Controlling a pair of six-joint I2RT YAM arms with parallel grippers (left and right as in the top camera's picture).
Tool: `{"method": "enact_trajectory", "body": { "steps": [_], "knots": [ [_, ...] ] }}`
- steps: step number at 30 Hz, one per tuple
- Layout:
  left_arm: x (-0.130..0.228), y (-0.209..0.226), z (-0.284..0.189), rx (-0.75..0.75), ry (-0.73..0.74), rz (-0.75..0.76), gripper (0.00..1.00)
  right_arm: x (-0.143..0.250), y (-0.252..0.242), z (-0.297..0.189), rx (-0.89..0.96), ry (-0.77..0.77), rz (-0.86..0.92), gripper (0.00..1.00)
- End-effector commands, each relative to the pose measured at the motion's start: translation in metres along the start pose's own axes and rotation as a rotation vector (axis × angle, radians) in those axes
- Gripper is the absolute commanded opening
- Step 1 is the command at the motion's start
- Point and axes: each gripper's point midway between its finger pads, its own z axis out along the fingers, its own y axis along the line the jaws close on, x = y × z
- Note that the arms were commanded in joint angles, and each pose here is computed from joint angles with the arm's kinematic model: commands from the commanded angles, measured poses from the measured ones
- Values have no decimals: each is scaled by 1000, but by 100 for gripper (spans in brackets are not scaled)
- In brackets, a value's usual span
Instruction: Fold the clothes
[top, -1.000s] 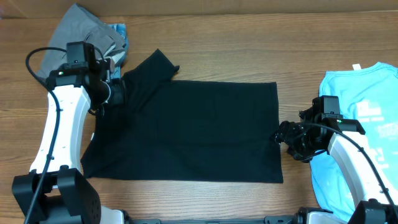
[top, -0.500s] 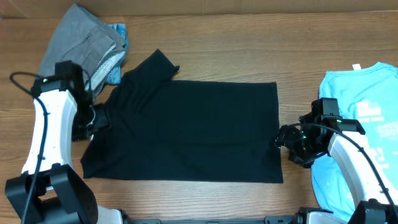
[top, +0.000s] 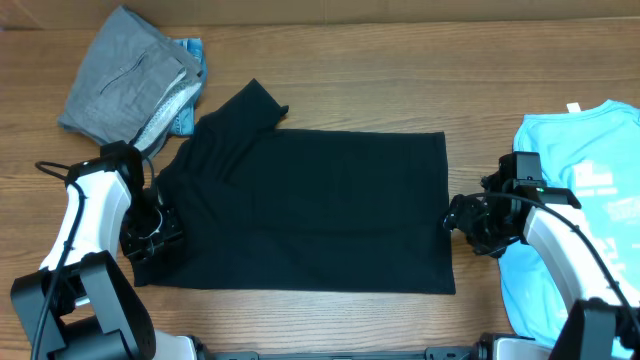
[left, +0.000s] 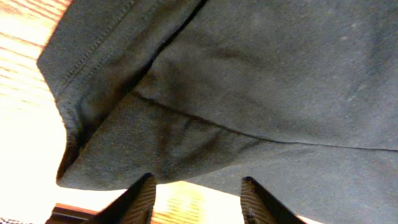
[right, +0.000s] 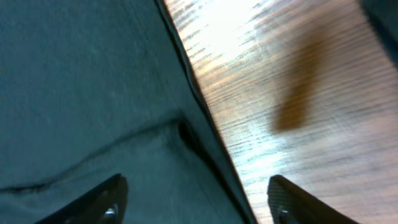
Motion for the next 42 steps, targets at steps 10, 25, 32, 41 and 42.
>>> {"method": "enact_trajectory", "body": {
  "steps": [10,25,32,41,42],
  "knots": [
    [-6,0,0,5,-25,-16,39,10,10,29,-119,59,-73,27],
    [-9,4,0,-18,-41,-17,39,-5,-25,15,130,-5,210,4],
    [-8,5,0,-21,-34,-18,54,-2,-28,15,146,5,239,4],
    [-3,23,5,-119,-28,-103,39,-2,-28,15,146,4,239,4],
    [-3,23,8,-123,-31,-110,39,-2,-28,15,145,4,239,4]
  ]
}}
